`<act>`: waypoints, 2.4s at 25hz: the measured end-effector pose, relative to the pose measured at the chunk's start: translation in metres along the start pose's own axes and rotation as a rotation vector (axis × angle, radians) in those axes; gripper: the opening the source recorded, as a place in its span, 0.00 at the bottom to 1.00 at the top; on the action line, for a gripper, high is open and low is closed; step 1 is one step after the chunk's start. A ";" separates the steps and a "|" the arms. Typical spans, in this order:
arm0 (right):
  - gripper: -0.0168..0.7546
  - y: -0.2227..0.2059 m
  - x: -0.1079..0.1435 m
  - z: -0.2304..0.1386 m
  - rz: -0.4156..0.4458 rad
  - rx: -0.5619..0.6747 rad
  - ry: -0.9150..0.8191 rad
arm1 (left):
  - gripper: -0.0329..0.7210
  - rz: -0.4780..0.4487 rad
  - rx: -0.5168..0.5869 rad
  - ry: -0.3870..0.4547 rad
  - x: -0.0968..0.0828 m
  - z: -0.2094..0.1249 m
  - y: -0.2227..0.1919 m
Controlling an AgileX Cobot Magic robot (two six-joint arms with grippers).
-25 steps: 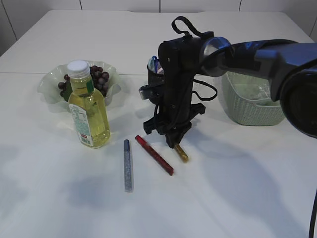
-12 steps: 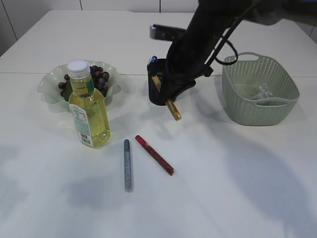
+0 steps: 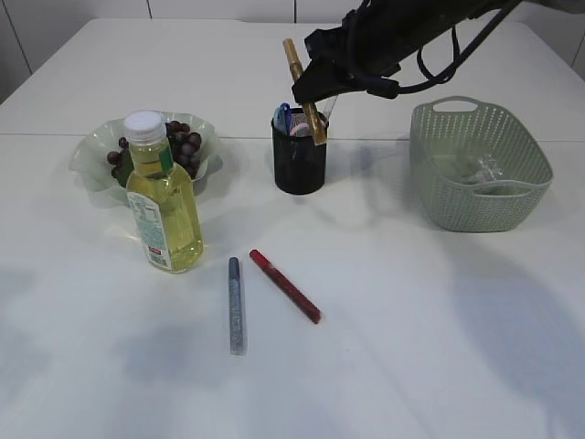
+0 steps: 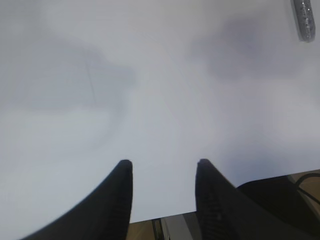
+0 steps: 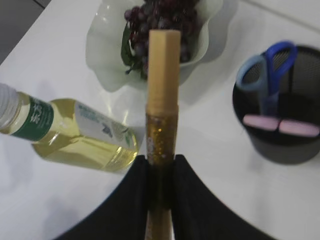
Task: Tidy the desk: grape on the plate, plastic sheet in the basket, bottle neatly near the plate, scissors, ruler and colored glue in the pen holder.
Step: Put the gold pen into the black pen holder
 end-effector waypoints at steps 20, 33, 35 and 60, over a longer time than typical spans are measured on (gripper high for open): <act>0.18 -0.034 -0.052 0.056 -0.150 -0.493 0.311 | 0.45 -0.003 0.019 0.003 0.000 -0.003 0.000; 0.42 -0.062 -0.073 0.039 -0.163 -0.476 0.317 | 0.45 -0.033 0.021 0.022 -0.005 -0.003 0.000; 0.47 -0.062 -0.073 0.039 -0.163 -0.476 0.318 | 0.45 -0.035 0.021 0.023 -0.006 -0.003 0.000; 0.48 0.023 0.032 -0.026 -0.325 0.252 0.027 | 0.45 -0.038 0.022 0.025 -0.006 -0.003 0.000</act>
Point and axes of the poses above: a point on each arm's last joint axis where the gripper is mounted, y pointing back along that axis away from the gripper, x along the wrist's bending axis when the last joint is at zero, z = x × y, the point moved 7 cm from there along -y, pointing out along that axis toward the gripper, and after that the axes turned 2 degrees about -y, right-handed, at the moved point
